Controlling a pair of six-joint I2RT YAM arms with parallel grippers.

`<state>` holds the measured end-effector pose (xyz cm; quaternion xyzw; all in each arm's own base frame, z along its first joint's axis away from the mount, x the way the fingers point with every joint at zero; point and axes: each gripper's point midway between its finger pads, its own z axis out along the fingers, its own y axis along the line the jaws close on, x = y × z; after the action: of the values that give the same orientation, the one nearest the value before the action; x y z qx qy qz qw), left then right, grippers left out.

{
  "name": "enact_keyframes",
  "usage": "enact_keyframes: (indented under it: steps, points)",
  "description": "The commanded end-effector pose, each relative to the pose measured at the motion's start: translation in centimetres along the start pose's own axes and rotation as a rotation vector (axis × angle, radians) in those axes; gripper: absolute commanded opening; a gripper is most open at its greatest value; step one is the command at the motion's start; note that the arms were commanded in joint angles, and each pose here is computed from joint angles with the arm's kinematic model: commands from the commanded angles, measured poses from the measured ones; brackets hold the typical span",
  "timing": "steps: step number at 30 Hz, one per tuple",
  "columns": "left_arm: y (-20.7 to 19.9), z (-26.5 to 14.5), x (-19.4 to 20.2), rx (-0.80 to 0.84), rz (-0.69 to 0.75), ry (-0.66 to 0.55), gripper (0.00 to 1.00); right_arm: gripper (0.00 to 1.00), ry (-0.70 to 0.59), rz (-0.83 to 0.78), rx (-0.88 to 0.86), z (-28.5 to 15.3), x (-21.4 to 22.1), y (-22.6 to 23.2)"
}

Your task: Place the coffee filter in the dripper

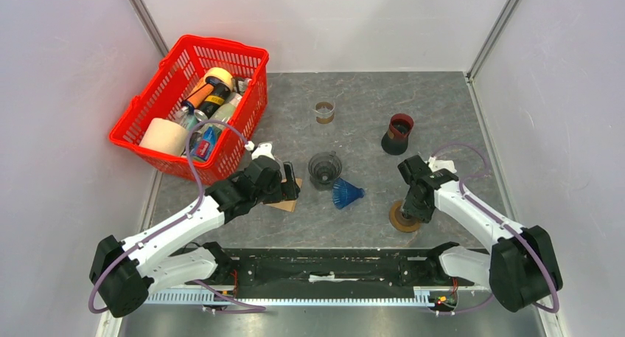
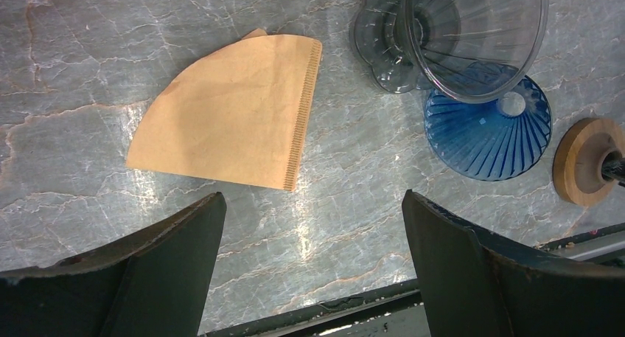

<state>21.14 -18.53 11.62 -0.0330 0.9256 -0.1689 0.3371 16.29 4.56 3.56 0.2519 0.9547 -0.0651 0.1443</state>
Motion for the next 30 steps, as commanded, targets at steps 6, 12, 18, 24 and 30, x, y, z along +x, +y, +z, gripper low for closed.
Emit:
enact_keyframes:
  steps: [6, 12, 18, 24, 30]
  points:
    - [-0.5, 0.0, -0.4, 0.018, -0.043, -0.023, 0.97, 0.32, -0.009, 0.010, -0.014, 1.6, -0.3, 1.0]
    - [-0.3, -0.2, -0.4, 0.011, -0.045, -0.026, 0.97, 0.11, -0.039, 0.017, -0.025, 1.7, -0.7, 1.1]
    - [-0.2, -0.6, -0.6, 0.017, -0.045, -0.043, 0.97, 0.00, -0.108, 0.025, -0.106, -0.1, -2.1, 1.8]
    - [0.0, -1.2, -1.2, 0.025, -0.034, -0.078, 0.97, 0.00, -0.231, 0.005, -0.227, -3.3, -4.3, 2.7]
    - [-2.3, -2.8, -2.6, 0.162, 0.025, -0.121, 0.97, 0.00, -0.248, -0.167, -0.538, -9.0, -4.8, 7.1]
